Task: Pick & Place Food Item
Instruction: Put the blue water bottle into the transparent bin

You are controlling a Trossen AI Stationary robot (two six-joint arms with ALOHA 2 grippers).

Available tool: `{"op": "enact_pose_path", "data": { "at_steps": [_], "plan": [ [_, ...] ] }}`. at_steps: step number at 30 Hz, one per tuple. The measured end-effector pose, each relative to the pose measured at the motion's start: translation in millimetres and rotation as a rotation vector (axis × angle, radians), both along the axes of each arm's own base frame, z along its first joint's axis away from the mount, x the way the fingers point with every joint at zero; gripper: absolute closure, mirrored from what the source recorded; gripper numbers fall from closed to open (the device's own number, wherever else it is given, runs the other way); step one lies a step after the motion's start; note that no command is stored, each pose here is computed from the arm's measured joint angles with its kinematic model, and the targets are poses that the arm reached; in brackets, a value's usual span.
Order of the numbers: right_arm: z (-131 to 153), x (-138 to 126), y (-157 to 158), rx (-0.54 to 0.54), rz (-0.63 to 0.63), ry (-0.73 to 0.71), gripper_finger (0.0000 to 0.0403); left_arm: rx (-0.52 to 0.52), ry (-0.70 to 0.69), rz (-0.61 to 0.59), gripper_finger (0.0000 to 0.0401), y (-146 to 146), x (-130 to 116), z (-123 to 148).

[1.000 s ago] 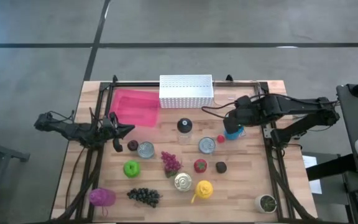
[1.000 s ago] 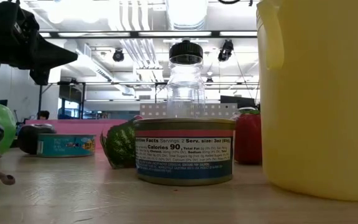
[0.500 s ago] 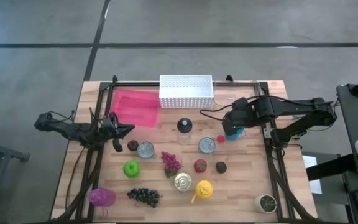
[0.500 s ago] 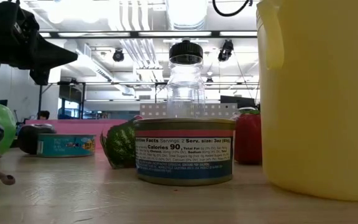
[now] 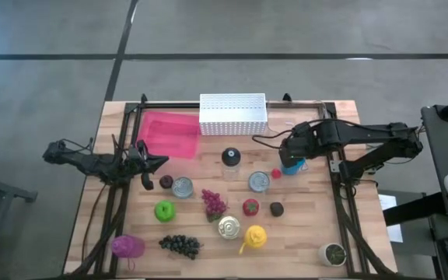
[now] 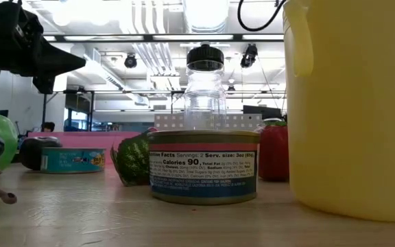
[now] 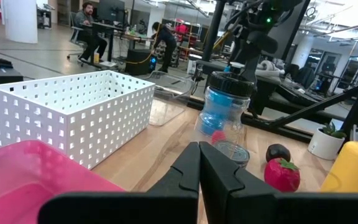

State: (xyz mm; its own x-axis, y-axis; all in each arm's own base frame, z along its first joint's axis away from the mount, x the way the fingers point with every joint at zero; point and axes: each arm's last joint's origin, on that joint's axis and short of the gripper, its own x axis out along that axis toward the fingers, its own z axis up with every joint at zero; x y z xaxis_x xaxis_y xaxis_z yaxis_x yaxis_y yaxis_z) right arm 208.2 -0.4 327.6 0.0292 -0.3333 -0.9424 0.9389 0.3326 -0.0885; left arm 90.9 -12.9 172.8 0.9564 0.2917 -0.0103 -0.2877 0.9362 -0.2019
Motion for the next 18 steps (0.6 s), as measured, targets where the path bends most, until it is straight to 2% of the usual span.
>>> {"op": "enact_pose_path", "data": {
  "at_steps": [6, 18],
  "plan": [
    [-9.5, -1.0, -0.4, -0.001, -0.002, 0.034, 0.0250, 0.000, 0.000, 0.000, 0.0395, 0.0, 0.0, 0.0],
    [-11.1, 1.1, -1.2, -0.026, 0.005, 0.019, 0.0269, 0.000, 0.000, 0.001, 0.0395, 0.1, 0.0, 0.0]
  ]
}}
